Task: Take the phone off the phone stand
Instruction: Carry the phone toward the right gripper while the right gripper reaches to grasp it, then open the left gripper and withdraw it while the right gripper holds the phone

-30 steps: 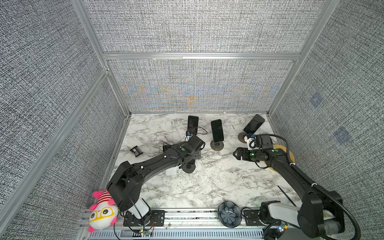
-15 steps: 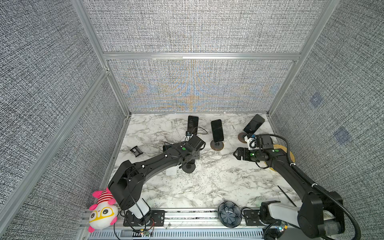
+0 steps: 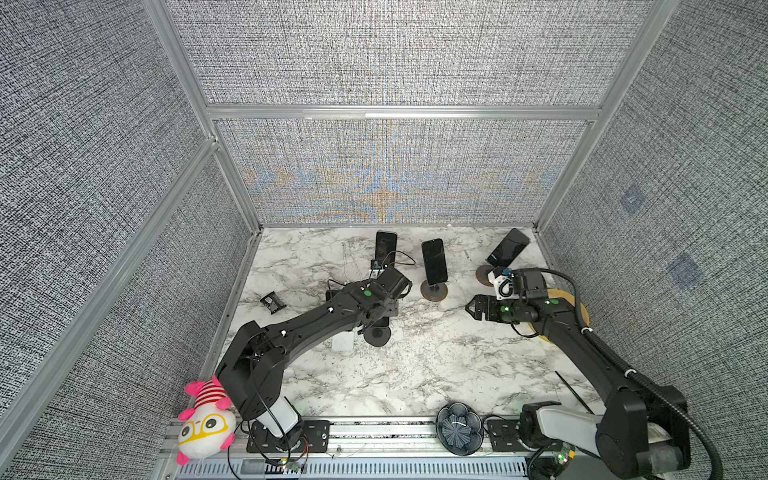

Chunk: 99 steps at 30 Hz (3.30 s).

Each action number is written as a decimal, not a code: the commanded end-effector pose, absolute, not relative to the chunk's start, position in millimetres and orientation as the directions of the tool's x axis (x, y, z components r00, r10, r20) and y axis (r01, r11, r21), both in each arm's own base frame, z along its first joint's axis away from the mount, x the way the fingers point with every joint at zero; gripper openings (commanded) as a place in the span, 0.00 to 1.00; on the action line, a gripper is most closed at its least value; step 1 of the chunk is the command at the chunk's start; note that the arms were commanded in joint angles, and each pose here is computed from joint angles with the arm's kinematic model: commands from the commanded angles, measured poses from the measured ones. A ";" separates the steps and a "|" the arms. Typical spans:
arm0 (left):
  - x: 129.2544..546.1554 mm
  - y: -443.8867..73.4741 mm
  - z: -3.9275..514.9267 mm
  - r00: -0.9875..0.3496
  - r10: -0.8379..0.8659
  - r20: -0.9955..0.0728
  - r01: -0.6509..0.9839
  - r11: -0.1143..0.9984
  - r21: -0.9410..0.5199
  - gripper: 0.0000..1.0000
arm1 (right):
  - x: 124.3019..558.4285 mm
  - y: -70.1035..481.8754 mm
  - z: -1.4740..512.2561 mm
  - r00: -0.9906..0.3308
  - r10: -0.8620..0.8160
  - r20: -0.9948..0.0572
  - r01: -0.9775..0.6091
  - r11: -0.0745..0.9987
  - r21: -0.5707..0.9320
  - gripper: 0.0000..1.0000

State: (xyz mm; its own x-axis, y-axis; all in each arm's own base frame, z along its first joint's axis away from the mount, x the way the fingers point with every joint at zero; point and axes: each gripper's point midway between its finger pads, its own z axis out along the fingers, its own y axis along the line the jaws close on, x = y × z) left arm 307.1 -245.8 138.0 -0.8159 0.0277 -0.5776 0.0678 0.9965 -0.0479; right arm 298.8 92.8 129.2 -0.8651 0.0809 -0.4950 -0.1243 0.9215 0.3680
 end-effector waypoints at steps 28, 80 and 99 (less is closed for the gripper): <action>299.1 -305.3 239.7 -0.924 0.009 -0.381 0.240 0.790 -0.564 0.65 | 249.4 287.2 241.4 -0.614 -0.134 -0.778 -0.707 0.534 0.465 0.43; 332.3 -262.7 281.4 -0.780 0.002 -0.626 0.393 0.780 -0.487 0.99 | 223.4 84.6 186.7 -0.914 0.041 -0.403 -0.106 0.936 0.337 0.00; 321.2 -242.0 267.5 -0.799 -0.058 -0.599 0.361 0.751 -0.553 0.98 | 280.9 58.7 143.3 -0.966 0.157 -0.205 0.011 0.819 0.573 0.00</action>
State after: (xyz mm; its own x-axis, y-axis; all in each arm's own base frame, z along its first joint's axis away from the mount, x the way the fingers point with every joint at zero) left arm 318.6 -236.4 256.6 -0.8125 -0.0303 -0.5821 0.3443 0.7808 -0.5213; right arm 274.7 54.1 139.8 -0.9649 0.1891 -0.1823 0.0637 0.8417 0.5361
